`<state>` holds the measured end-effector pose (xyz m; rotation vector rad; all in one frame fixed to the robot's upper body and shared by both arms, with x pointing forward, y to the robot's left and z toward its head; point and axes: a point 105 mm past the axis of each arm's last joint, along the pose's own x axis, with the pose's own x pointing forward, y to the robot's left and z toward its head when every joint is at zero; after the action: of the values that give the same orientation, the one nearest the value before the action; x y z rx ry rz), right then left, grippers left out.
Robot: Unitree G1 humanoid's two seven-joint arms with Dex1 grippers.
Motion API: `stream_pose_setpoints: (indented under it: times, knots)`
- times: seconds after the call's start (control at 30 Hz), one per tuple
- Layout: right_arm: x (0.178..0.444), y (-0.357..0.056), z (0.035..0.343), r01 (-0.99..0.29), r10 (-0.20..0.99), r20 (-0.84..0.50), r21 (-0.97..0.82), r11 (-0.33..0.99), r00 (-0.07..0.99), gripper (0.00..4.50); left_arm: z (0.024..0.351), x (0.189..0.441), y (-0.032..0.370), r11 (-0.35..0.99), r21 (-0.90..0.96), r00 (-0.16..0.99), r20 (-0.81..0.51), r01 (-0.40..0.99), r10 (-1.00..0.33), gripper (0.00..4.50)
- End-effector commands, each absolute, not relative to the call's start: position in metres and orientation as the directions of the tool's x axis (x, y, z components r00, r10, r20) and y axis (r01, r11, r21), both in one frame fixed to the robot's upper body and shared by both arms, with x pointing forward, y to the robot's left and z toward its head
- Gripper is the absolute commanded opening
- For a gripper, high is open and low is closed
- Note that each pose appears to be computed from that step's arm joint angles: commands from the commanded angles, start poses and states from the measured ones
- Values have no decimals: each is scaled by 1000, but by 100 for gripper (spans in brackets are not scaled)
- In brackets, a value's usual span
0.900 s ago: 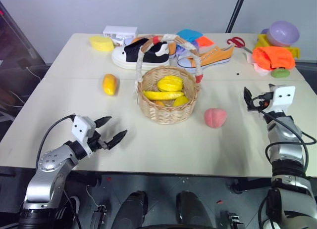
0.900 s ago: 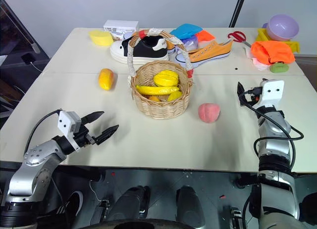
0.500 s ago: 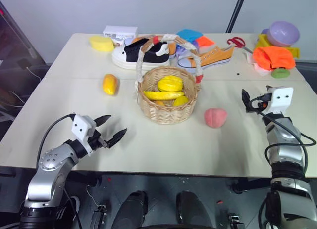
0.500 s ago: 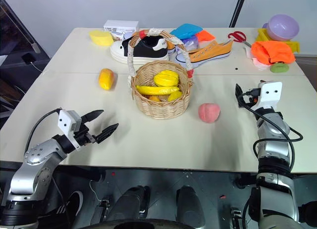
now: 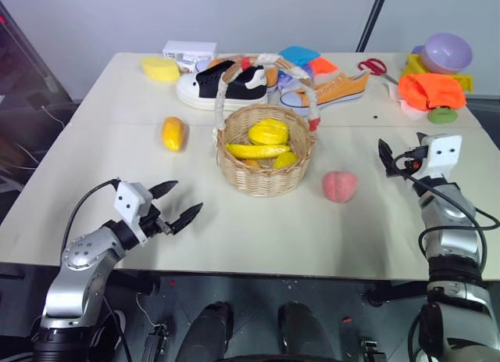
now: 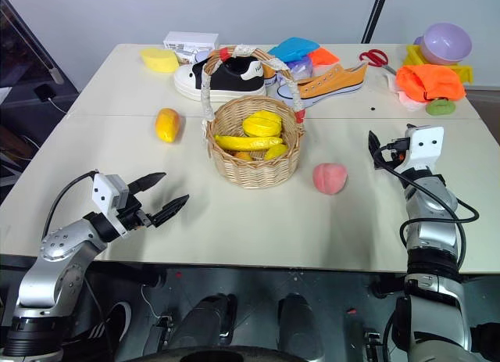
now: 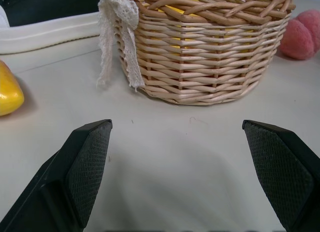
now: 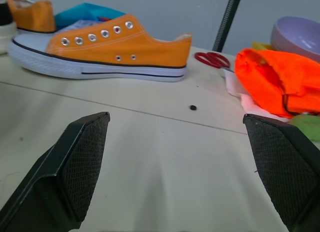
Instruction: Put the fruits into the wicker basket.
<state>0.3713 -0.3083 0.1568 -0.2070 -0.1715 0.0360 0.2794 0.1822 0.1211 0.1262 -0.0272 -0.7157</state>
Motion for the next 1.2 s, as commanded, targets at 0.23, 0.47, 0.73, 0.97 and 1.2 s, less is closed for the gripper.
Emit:
stream_pose_setpoints:
  times: [0.23, 0.47, 0.73, 0.97, 1.2]
  knots:
    - [358, -283, 177, -200, 241, 203, -203, 958, 949, 446, 135, 266, 169, 629, 157, 636, 4, 761, -772, 450]
    - [305, -238, 178, -561, 562, -60, -199, 803, 825, 446, 136, 250, 155, 482, 196, 497, -31, 854, -867, 450]
    - [306, -235, 162, -521, 459, -279, -215, 826, 843, 446, 138, 257, 146, 433, 210, 447, -24, 877, -894, 450]
    - [312, -229, 152, -503, 436, -348, -131, 854, 830, 446, 139, 259, 148, 469, 160, 472, 18, 869, -881, 450]
    - [319, -222, 147, -513, 459, -373, -52, 857, 806, 446, 141, 255, 147, 462, 162, 465, 23, 872, -885, 450]
